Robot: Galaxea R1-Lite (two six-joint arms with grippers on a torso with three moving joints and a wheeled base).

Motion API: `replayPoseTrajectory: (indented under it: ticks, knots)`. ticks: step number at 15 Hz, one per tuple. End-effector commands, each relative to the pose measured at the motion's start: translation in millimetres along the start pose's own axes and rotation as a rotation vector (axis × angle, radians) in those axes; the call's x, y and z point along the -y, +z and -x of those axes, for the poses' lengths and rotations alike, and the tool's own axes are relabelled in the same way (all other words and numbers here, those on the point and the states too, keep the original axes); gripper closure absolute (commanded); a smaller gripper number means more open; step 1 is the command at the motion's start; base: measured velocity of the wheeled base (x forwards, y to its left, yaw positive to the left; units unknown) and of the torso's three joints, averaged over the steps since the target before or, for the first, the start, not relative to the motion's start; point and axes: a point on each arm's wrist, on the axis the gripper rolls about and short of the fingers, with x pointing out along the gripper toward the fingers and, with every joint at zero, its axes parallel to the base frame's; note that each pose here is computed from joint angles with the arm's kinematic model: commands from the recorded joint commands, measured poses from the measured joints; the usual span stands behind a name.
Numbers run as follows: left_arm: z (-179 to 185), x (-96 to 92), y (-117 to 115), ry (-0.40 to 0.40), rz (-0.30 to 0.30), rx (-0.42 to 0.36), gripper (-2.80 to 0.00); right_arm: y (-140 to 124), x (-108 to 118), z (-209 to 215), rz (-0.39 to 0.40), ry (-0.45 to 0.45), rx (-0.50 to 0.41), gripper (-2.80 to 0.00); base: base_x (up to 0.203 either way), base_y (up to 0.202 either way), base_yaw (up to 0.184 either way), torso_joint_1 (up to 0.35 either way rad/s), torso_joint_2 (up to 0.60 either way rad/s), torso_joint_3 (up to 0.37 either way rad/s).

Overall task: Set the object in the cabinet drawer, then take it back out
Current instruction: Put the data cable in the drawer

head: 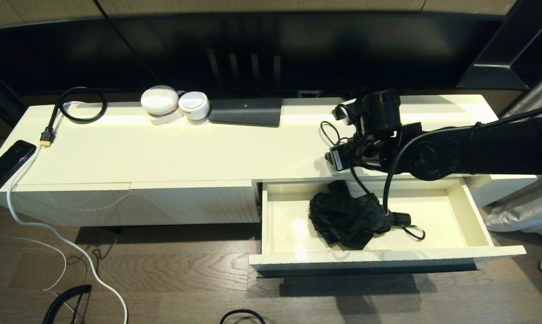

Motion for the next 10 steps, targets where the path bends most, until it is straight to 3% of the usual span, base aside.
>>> replayPoseTrajectory:
  ticks: [1,10]
  knots:
    - [0,0.0,0,0.002,0.001,0.0,0.0,-8,3,-12,0.0,-0.015,-0.014,-2.8,0.0,0.0,0.0,0.0,0.0,0.0]
    - [0,0.0,0,0.0,0.001,-0.001,0.0,-7,7,-23,-0.013,-0.017,0.012,-2.8,0.0,0.0,0.0,0.0,0.0,0.0]
